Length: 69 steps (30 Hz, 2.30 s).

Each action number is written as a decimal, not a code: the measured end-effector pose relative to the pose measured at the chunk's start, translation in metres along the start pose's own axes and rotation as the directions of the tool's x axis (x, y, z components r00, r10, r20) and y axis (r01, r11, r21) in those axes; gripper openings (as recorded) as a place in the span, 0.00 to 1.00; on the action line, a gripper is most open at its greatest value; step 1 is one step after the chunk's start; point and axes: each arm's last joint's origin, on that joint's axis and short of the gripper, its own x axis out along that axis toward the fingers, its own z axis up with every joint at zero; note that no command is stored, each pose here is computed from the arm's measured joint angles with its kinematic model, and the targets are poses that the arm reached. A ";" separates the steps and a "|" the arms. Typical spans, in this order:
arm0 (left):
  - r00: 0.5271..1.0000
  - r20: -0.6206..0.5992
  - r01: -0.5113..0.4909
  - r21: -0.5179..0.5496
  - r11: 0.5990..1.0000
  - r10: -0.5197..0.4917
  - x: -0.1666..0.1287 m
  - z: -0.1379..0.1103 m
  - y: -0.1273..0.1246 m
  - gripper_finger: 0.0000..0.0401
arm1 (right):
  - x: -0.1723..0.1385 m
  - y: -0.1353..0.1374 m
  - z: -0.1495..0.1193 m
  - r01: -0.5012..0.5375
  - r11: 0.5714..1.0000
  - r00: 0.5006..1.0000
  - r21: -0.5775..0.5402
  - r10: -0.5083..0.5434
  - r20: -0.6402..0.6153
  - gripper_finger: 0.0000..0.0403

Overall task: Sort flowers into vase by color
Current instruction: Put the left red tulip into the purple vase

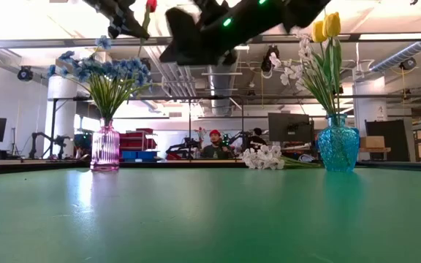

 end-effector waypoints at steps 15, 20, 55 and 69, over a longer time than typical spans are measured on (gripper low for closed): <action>0.985 0.173 0.008 0.034 0.999 -0.013 -0.097 0.002 -0.082 0.00 | 0.094 -0.002 -0.021 -0.060 0.998 0.997 0.010 0.059 0.049 0.77; 0.984 0.166 0.064 0.003 0.998 -0.064 -0.116 -0.013 -0.101 0.00 | 0.112 -0.010 -0.031 -0.038 0.998 0.998 0.047 0.036 0.047 0.86; 0.996 0.003 0.089 -0.223 0.971 -0.091 -0.128 -0.083 -0.112 0.00 | 0.195 -0.022 -0.045 -0.004 0.972 0.976 0.237 -0.047 0.212 0.89; 0.996 0.031 0.094 -0.224 0.970 -0.089 -0.133 -0.082 -0.112 0.00 | 0.197 -0.016 -0.068 0.008 0.990 0.999 0.140 -0.014 0.036 0.89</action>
